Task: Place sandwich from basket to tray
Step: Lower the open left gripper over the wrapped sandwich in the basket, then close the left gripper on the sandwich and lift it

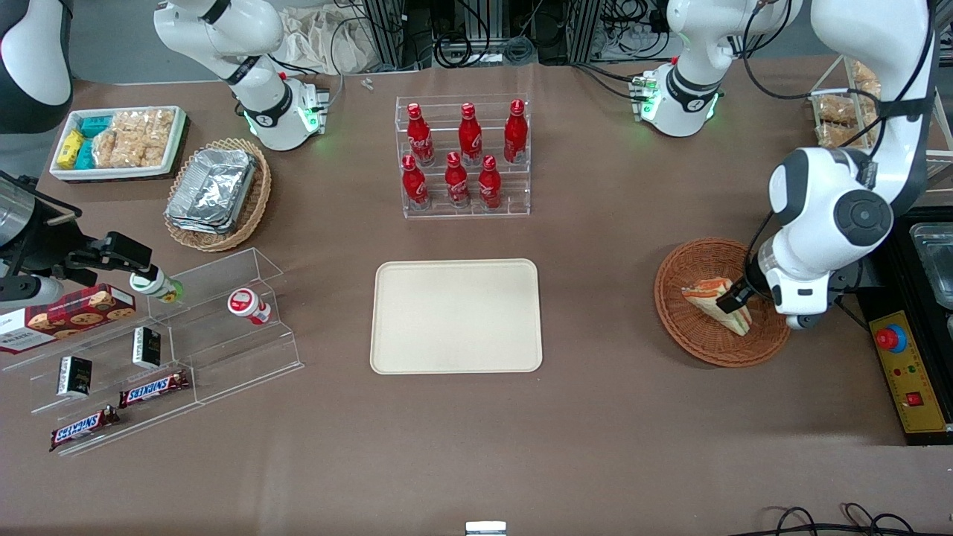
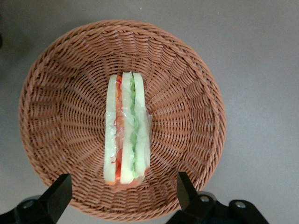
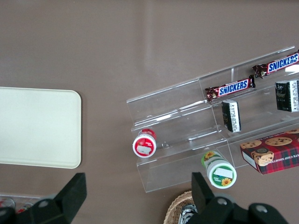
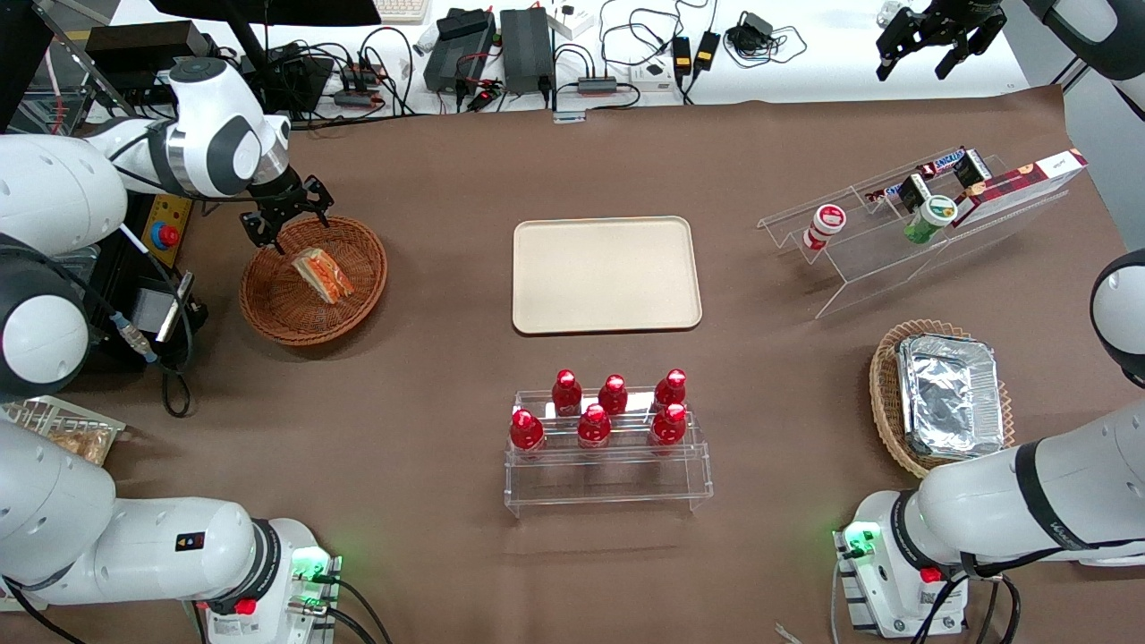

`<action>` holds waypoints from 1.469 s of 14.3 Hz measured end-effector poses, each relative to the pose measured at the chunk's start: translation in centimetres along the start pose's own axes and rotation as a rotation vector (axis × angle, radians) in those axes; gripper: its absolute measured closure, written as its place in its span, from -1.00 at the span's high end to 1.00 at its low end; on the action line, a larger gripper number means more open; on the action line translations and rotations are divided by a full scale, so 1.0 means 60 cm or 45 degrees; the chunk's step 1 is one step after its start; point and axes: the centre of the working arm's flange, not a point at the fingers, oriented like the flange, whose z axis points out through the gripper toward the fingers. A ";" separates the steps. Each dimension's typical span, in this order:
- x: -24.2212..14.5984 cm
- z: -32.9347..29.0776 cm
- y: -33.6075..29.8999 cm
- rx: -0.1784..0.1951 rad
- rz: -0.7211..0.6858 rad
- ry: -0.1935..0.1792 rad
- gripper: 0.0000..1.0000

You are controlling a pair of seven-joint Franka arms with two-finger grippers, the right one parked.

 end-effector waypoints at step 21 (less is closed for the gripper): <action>0.005 0.125 -0.012 -0.047 -0.079 0.016 0.54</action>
